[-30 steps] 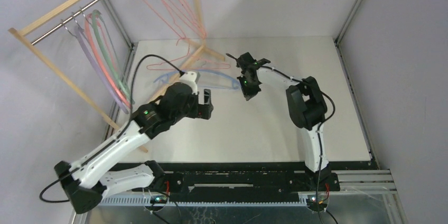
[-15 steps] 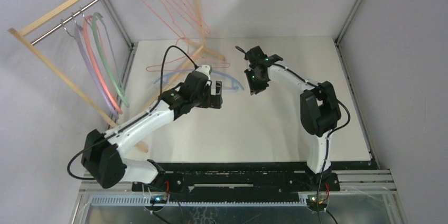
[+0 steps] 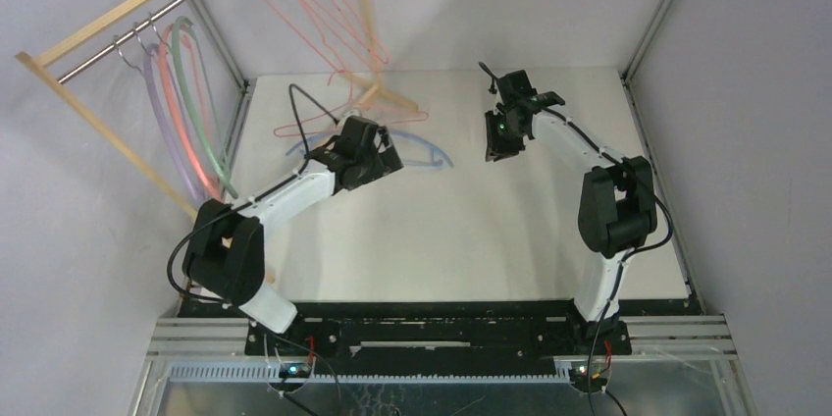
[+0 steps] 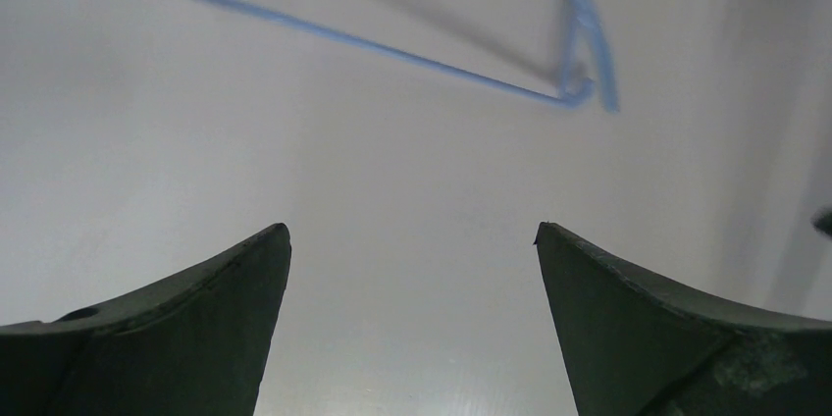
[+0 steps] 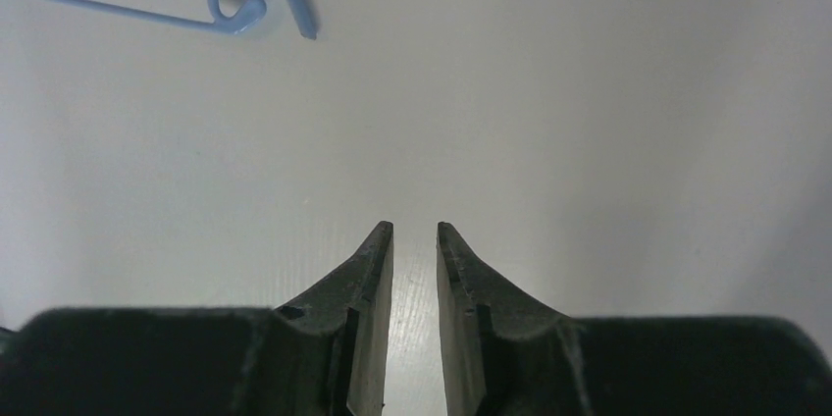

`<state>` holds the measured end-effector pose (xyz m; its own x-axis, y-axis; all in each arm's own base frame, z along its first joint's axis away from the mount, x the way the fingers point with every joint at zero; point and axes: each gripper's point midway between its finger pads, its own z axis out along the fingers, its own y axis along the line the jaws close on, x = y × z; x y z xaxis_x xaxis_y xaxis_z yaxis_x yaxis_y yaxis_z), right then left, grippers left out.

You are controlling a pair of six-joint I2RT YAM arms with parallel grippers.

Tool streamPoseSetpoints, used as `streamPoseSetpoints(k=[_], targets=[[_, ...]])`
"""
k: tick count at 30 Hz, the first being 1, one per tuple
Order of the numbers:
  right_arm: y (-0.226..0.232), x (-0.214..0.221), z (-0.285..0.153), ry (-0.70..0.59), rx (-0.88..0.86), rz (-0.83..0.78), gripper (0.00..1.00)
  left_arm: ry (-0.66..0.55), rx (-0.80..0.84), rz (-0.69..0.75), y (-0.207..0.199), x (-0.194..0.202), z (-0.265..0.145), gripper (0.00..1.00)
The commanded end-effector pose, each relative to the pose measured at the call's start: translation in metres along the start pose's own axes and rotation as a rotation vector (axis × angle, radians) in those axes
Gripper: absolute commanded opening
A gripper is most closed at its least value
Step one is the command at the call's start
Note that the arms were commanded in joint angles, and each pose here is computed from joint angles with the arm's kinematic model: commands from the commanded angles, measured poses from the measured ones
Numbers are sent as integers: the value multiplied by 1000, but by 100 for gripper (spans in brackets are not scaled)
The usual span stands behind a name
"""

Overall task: Organize the hangers
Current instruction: Pick up the hanger at the center of the board.

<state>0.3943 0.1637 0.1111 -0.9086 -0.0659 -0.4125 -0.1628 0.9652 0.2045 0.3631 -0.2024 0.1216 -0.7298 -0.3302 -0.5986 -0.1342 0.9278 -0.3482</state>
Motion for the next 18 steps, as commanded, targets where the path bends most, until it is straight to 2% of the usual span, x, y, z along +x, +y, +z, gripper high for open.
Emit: streamPoseSetpoints(k=[1, 6, 11, 15, 18], targets=[[7, -9, -10, -46, -71, 40, 29, -98, -57, -269, 28, -18, 5, 100], [5, -11, -6, -34, -85, 64, 28, -133, -112, -395, 40, -21, 18, 100], [7, -8, -3, -13, -100, 70, 26, -223, -58, -504, 32, -41, 34, 100], [5, -3, 0, -1, -105, 83, 26, -192, -85, -601, 43, -37, 54, 100], [2, -3, 0, -1, -106, 91, 25, -192, -97, -622, 50, -32, 61, 100]])
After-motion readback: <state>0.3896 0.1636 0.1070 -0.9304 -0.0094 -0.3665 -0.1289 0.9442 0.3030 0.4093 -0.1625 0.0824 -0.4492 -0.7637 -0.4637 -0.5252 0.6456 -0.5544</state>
